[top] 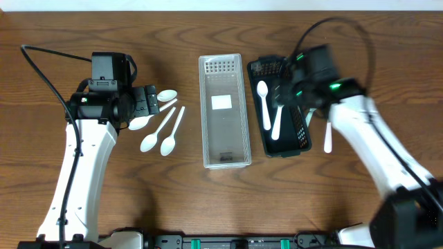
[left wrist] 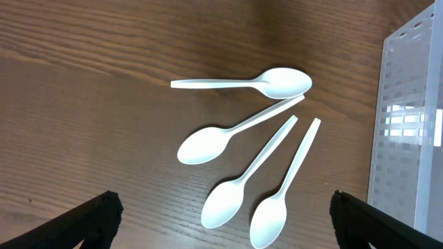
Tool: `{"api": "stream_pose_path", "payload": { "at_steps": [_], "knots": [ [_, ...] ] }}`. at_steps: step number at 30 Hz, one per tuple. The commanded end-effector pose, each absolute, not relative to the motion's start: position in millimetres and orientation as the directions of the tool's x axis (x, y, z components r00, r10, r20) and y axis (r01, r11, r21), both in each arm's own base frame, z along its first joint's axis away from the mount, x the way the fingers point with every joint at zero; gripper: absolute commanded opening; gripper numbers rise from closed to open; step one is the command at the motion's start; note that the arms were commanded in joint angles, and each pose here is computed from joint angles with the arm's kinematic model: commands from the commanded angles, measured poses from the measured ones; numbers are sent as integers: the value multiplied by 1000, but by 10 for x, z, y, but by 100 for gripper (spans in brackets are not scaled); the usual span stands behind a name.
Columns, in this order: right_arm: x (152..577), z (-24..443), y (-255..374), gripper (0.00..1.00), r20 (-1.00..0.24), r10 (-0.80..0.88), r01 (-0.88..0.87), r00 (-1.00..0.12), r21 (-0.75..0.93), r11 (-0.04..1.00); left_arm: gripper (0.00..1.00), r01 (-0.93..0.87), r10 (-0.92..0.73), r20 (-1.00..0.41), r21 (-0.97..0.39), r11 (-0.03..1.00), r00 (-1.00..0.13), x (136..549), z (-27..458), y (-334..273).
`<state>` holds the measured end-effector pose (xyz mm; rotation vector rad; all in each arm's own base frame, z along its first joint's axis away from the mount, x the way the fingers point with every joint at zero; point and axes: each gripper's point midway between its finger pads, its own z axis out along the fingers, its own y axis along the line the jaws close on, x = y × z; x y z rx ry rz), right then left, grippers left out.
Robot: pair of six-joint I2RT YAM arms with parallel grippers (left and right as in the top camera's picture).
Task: Pack container
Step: 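Move the spoon over the black basket and release it, then grasp the next white fork with the right gripper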
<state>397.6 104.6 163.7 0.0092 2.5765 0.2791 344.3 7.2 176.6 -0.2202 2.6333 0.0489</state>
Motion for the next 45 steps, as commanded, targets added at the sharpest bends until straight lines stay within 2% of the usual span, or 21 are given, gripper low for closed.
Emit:
{"api": "stream_pose_path", "payload": {
  "at_steps": [1,6,9,13,22,25,32,35,37,39,41,45],
  "knots": [
    [4023,2149,342,83,-615,185,116,-766,151,982,98,-161,-138,-492,5,987,-860,3484,1819,101],
    [3834,1866,-399,83,-519,330,312,-789,124,942,98,-161,-138,-492,5,987,-859,3485,1820,101],
    [3730,1543,-566,82,-430,380,367,-819,116,923,98,-161,-138,-492,5,987,-860,3484,1819,101],
    [3713,1120,-430,81,-318,370,342,-873,142,929,98,-161,-138,-492,5,987,-860,3484,1819,101],
    [3602,347,-533,79,-136,293,298,-946,-12,955,98,-162,-138,-492,5,987,-860,3484,1819,101],
    [3529,179,-492,74,-72,234,236,-969,-18,972,98,-162,-138,-492,5,987,-860,3484,1819,101],
    [3463,7,-394,73,-11,185,186,-983,-29,982,98,-161,-138,-492,5,987,-860,3484,1819,101],
    [3439,-47,-397,66,6,179,179,-984,-47,983,98,-162,-138,-492,5,987,-860,3484,1819,101],
    [3402,-92,-405,53,25,180,178,-983,-55,982,98,-161,-138,-492,5,987,-860,3484,1819,101],
    [3371,-133,-404,46,42,180,177,-983,-57,983,98,-162,-138,-492,5,987,-859,3485,1820,101],
    [3343,-173,-406,44,57,179,176,-982,-61,983,98,-162,-138,-492,5,987,-860,3484,1819,101],
    [3312,-192,-403,24,68,183,179,-981,-63,982,98,-161,-138,-492,5,987,-860,3484,1819,101]
  ]
}}
